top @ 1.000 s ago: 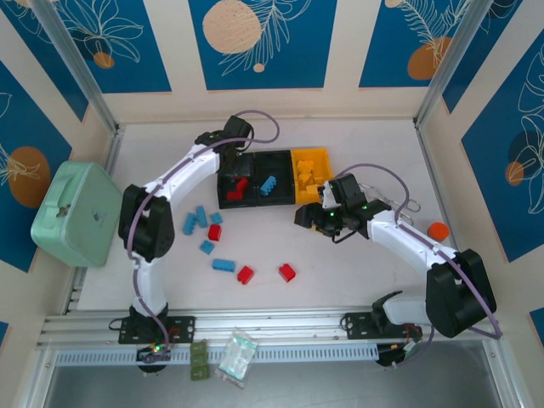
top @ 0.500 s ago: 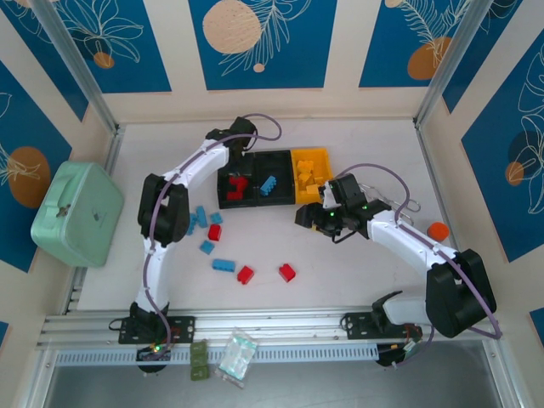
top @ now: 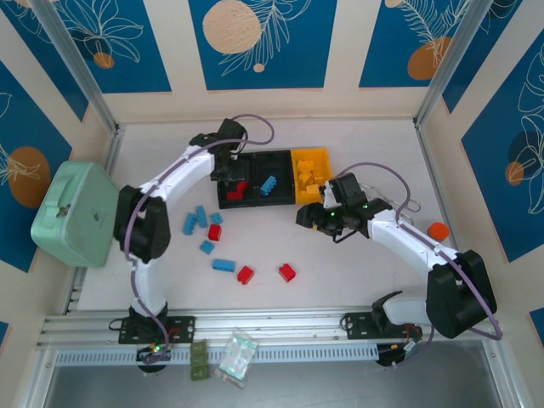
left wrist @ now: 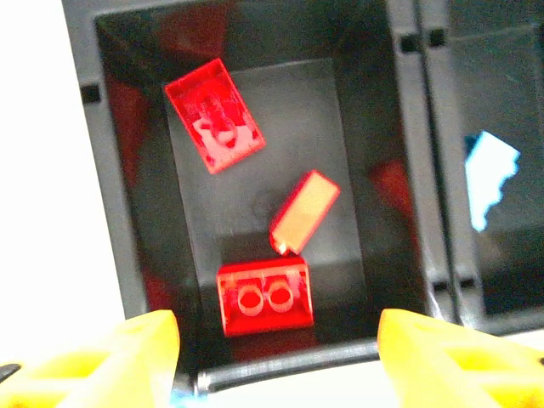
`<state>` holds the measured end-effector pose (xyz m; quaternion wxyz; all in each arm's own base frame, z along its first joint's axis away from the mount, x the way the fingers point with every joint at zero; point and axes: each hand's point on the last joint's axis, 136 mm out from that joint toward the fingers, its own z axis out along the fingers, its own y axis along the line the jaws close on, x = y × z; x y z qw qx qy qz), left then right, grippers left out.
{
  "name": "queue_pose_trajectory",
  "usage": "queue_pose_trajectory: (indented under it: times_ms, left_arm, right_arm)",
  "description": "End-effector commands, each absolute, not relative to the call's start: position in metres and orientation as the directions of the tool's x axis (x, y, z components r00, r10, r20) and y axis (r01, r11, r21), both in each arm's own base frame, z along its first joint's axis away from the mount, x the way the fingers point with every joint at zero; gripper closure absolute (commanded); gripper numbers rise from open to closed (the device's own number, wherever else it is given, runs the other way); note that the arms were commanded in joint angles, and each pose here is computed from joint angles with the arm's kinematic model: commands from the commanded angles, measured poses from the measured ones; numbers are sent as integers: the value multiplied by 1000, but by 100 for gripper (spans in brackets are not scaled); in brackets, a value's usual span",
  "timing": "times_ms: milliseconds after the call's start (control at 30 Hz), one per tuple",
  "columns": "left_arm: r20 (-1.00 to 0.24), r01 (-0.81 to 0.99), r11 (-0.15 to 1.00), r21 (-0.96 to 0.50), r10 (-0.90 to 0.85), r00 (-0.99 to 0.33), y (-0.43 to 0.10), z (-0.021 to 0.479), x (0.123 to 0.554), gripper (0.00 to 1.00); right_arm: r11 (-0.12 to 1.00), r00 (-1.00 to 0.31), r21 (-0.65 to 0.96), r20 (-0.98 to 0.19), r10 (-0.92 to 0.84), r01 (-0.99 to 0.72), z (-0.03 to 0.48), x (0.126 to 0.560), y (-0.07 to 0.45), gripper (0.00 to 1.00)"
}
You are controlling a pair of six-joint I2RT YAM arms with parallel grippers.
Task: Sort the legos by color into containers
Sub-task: Place the lego in the container, then pick up the lego from the center of the table.
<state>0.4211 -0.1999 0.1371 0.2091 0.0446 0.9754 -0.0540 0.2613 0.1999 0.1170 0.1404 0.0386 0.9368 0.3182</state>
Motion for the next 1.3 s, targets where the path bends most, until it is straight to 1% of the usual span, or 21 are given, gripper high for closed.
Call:
queue_pose_trajectory:
  times_ms: [0,167,300,433,700,900,1000,1100,1167,1267]
  left_arm:
    - [-419,169,971,-172,83,-904,-212,152,394,37]
    - [-382,172,973,-151,103,-918,-197,144,351,37]
    - [-339,126,984,-128,76,-938,-177,122,321,37]
    - [-286,91,992,-85,64,-956,-160,94,299,36]
    - [-241,65,997,-36,55,-969,-149,60,292,36]
    - [-208,62,998,-4,60,-976,-147,43,292,40]
    - [-194,55,998,21,58,-979,-143,36,292,43]
    - [-196,52,998,22,55,-979,-142,34,291,48]
    - [-195,52,998,20,55,-979,-142,34,290,54]
    - [-196,55,998,6,55,-979,-144,35,290,65]
  right_arm:
    - [798,-952,598,-279,126,-70,132,262,198,38]
    - [800,-952,595,-282,114,-80,132,260,196,38]
    - [785,-955,613,-276,109,-88,132,259,201,38]
    - [763,-958,631,-280,62,-136,134,252,213,38]
    - [762,-967,631,-252,24,-146,124,242,229,38]
    - [766,-966,625,-258,22,-149,125,243,230,38]
    - [768,-965,623,-260,25,-148,125,243,230,38]
    - [771,-966,621,-258,29,-143,123,243,229,38]
    - [771,-966,621,-257,31,-140,122,244,229,38]
    - [775,-967,618,-253,36,-133,121,244,228,39]
